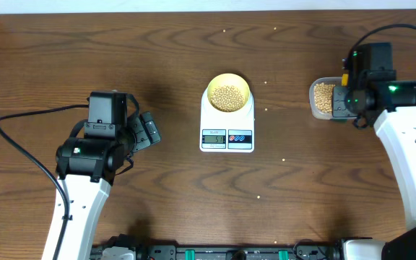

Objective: Scoop item into bowl and weigh 50g on scale

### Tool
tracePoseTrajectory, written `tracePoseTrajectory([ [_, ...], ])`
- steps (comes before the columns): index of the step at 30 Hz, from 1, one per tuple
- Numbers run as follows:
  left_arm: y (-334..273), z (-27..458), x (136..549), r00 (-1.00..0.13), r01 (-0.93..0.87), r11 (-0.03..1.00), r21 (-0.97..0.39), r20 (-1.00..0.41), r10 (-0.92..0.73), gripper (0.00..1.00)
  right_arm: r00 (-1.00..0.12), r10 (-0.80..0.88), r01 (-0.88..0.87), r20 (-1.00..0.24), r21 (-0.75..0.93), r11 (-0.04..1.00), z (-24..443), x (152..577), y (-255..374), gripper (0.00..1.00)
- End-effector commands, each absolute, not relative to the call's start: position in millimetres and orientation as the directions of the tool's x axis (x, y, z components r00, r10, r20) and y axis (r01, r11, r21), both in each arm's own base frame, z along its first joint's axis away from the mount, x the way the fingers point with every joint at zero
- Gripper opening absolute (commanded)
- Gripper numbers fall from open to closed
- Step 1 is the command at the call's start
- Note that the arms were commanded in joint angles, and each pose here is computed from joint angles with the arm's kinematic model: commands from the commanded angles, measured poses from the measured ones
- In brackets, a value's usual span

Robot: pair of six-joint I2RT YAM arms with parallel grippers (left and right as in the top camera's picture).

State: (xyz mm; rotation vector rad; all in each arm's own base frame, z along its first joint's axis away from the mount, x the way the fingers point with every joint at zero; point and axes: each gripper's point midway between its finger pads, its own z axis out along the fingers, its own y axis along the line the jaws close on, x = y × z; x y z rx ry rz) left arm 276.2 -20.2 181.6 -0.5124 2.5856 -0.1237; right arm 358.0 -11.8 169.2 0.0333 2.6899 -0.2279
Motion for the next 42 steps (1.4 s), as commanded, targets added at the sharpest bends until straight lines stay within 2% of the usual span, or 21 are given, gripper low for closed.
tracePoseTrajectory([
  [1, -15.7, 185.2, 278.0, -0.795, -0.347, 0.922, -0.17, -0.467, -0.386, 0.96, -0.905, -0.096, 0.018, -0.414, -0.264, 0.964, 170.3, 359.6, -17.2, 0.01],
  [6, -15.7, 185.2, 278.0, -0.795, -0.347, 0.922, -0.17, -0.467, -0.386, 0.96, -0.902, -0.062, 0.042, -0.428, -0.23, 0.972, 166.8, 364.3, -12.2, 0.01],
  [8, -15.8, 185.2, 278.0, -0.796, -0.347, 0.922, -0.171, -0.467, -0.386, 0.96, -0.876, 0.0, 0.06, -0.481, -0.11, 0.992, 169.3, 376.0, 4.7, 0.01],
  [10, -15.7, 185.2, 278.0, -0.795, -0.347, 0.922, -0.17, -0.467, -0.386, 0.96, -0.858, 0.007, 0.008, -0.513, 0.0, 1.0, 172.9, 385.2, 25.0, 0.01],
  [15, -15.7, 185.2, 278.0, -0.795, -0.347, 0.922, -0.17, -0.467, -0.386, 0.96, -0.805, 0.105, -0.028, -0.584, 0.214, 0.976, 190.7, 406.8, 58.6, 0.01],
  [18, -15.7, 185.2, 278.0, -0.795, -0.347, 0.922, -0.17, -0.467, -0.386, 0.96, -0.752, 0.098, -0.167, -0.652, 0.332, 0.928, 213.4, 420.9, 88.4, 0.01],
  [23, -15.7, 185.2, 278.0, -0.795, -0.347, 0.922, -0.17, -0.467, -0.386, 0.96, -0.603, 0.066, -0.325, -0.795, 0.321, 0.889, 250.7, 449.4, 108.1, 0.01],
  [28, -15.7, 185.2, 278.0, -0.795, -0.347, 0.922, -0.17, -0.467, -0.386, 0.96, -0.505, 0.075, -0.429, -0.86, 0.326, 0.842, 267.5, 471.0, 123.8, 0.01],
  [31, -15.7, 185.2, 278.0, -0.795, -0.347, 0.922, -0.17, -0.467, -0.386, 0.96, -0.515, 0.093, -0.488, -0.852, 0.381, 0.785, 264.2, 476.9, 138.5, 0.01],
  [37, -15.7, 185.2, 278.0, -0.795, -0.347, 0.922, -0.17, -0.467, -0.386, 0.96, -0.605, 0.052, -0.558, -0.795, 0.47, 0.684, 238.1, 470.7, 168.7, 0.01],
  [42, -15.7, 185.2, 278.0, -0.795, -0.347, 0.922, -0.17, -0.467, -0.386, 0.96, -0.612, -0.081, -0.625, -0.787, 0.418, 0.66, 216.7, 453.0, 193.0, 0.01],
])
